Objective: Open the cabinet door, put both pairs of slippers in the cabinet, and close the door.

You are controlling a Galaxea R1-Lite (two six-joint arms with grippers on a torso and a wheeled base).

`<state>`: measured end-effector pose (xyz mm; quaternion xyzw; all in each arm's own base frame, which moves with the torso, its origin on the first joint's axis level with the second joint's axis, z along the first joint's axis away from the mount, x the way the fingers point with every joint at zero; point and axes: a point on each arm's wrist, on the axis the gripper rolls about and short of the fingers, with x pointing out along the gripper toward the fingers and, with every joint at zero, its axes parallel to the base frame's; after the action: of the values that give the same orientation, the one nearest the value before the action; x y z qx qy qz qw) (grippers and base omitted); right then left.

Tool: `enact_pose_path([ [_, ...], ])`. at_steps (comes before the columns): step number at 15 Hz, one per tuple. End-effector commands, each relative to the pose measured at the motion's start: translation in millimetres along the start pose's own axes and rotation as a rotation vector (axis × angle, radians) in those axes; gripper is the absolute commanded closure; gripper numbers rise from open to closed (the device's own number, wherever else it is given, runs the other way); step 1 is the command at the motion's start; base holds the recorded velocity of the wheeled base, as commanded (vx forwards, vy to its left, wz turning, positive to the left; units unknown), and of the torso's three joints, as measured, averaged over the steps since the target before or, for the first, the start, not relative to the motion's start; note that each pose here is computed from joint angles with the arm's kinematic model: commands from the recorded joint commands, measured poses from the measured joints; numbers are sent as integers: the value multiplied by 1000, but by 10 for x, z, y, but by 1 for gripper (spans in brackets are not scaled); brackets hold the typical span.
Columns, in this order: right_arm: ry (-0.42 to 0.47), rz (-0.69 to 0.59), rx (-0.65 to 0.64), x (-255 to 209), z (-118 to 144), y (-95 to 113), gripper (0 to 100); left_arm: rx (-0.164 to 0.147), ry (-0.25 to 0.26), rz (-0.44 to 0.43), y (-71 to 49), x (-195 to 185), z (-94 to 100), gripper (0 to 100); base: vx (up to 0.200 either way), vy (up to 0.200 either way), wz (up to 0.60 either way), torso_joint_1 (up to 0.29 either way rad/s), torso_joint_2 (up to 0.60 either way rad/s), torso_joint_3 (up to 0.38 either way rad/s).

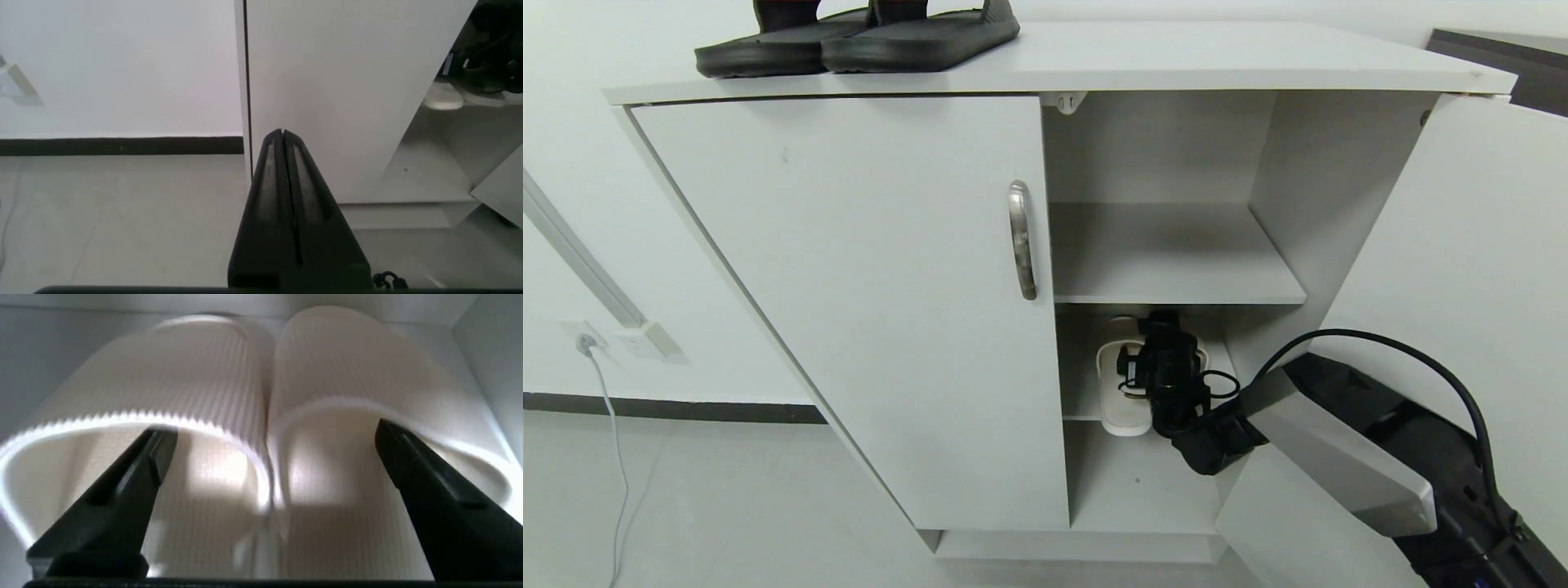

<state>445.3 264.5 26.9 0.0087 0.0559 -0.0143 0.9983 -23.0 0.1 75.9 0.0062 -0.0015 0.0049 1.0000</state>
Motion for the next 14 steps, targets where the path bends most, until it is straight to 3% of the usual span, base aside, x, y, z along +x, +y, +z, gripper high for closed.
enact_pose_path([
  [1,-25,18,16,-246,195,-10,0,0,1,2,0,1,0,100,0,0,0,0,0,0],
  [6,-34,77,17,-960,284,-160,0,1,1,4,1,1,0,100,0,0,0,0,0,0],
  [11,-17,135,-2,-1696,201,-280,0,1,1,4,1,1,0,100,0,0,0,0,0,0],
  [14,-18,153,-4,-1819,131,-317,0,1,1,2,0,1,0,100,0,0,0,0,0,0],
])
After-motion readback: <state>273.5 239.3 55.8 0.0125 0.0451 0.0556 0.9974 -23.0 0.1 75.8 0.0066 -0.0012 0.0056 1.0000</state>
